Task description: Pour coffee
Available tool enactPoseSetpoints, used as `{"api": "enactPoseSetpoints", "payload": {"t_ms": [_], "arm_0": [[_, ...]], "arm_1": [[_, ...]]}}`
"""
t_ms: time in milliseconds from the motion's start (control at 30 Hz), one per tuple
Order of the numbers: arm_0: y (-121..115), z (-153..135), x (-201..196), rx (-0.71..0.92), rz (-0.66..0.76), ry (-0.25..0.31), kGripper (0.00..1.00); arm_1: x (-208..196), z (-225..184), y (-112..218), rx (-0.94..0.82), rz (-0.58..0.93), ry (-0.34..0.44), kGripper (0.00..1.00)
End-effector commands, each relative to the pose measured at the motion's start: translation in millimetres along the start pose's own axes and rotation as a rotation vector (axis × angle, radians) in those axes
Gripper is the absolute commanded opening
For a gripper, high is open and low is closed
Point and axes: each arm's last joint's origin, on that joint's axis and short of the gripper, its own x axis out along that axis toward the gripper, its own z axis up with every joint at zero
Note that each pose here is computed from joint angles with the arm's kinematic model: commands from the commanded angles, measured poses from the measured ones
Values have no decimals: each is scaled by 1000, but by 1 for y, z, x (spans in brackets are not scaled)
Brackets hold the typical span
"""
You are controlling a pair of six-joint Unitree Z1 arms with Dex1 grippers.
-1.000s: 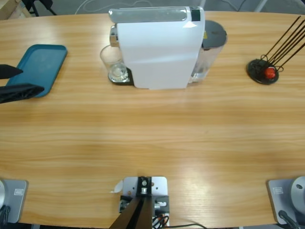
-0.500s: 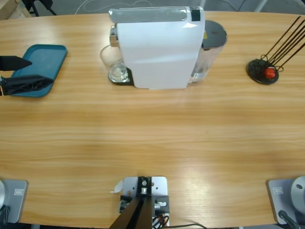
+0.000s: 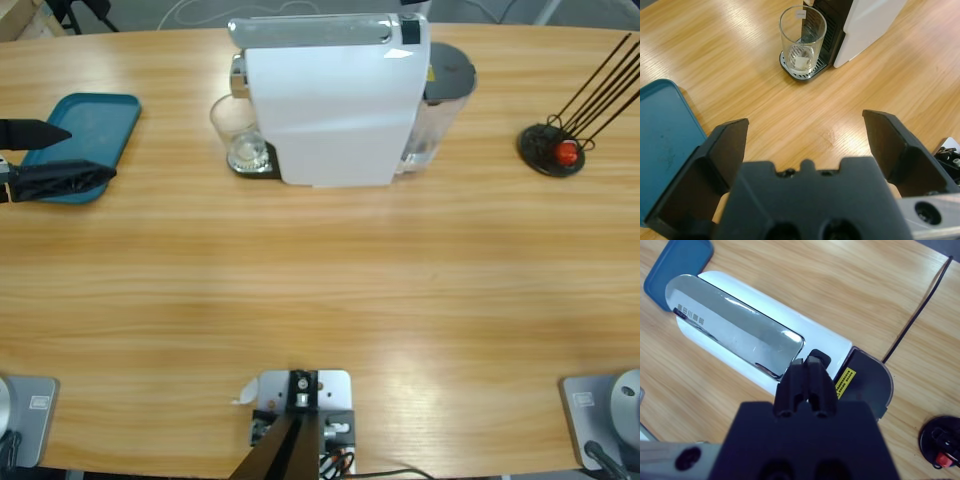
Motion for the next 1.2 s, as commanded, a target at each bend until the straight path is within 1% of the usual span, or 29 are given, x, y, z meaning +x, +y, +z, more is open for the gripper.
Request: {"api": "enactPoseSetpoints", "payload": {"t_ms": [33, 600, 800, 1000, 1200], "arm_0": [[1, -9, 11, -4, 6, 53, 1000], [2, -11, 14, -7, 5, 69, 1000], [2, -10, 18, -7, 4, 71, 1000], [2, -10, 18, -7, 5, 71, 1000], [2, -12, 17, -7, 11, 72, 1000]], "arm_1": [[27, -4, -8, 19, -19, 60, 0], [30, -11, -14, 17, -88, 75, 0], [32, -8, -15, 15, -110, 63, 0], [39, -13, -17, 14, -113, 88, 0], [36, -11, -12, 2, -98, 76, 0]]}}
